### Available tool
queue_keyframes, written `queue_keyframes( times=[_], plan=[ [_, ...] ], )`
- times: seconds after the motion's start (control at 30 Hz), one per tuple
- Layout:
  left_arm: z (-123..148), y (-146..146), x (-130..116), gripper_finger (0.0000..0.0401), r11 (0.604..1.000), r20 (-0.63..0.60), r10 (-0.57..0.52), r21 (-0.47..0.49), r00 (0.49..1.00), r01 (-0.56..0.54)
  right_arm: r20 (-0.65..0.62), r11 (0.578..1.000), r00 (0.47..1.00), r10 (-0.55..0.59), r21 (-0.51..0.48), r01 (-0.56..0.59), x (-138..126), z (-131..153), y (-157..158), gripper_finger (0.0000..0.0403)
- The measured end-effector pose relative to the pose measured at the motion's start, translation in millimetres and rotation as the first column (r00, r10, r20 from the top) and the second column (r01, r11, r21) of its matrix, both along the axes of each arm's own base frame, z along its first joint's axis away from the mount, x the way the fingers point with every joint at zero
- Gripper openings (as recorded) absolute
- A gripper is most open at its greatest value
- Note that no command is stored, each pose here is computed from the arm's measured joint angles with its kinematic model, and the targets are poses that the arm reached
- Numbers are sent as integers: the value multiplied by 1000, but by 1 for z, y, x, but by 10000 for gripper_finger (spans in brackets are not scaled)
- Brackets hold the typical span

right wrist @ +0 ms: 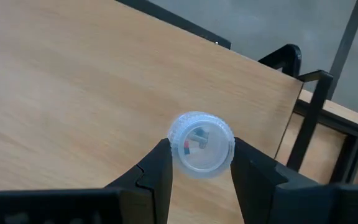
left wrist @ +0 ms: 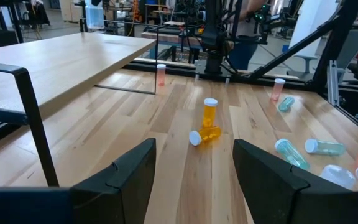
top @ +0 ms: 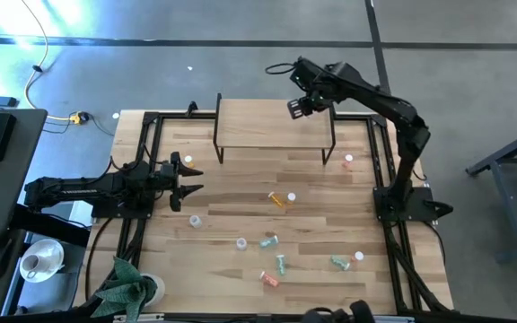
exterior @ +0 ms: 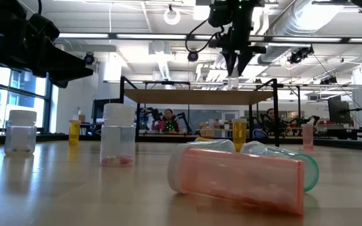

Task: Pick and place medicine bottles onto shelf by color
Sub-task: Put the transparent pill bottle on the shelf

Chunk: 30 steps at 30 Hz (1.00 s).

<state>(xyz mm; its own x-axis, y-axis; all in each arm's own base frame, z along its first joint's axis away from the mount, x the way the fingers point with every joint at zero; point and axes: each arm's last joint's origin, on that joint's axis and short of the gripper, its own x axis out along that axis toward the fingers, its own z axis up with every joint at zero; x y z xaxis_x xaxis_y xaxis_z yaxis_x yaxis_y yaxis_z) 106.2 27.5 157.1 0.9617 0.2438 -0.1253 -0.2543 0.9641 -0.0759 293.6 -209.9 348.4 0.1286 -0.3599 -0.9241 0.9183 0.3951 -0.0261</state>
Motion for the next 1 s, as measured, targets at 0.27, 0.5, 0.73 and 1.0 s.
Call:
queue_keyframes(
  times=[0.27,0.5,0.73,1.0],
  plan=[
    [0,0,0,204,1000,0,0,0,1000,0,-29,1000,1000,3,18,-2,7,-12,-5,121],
    [0,0,0,204,1000,0,0,0,1000,0,-50,1000,999,1,24,0,10,-18,-8,121],
    [0,0,0,204,1000,0,0,0,1000,0,-65,999,997,30,21,-29,10,-19,-6,136],
    [0,0,0,204,1000,0,0,0,1000,0,-93,999,995,34,-14,-35,12,-18,-4,188]
  ],
)
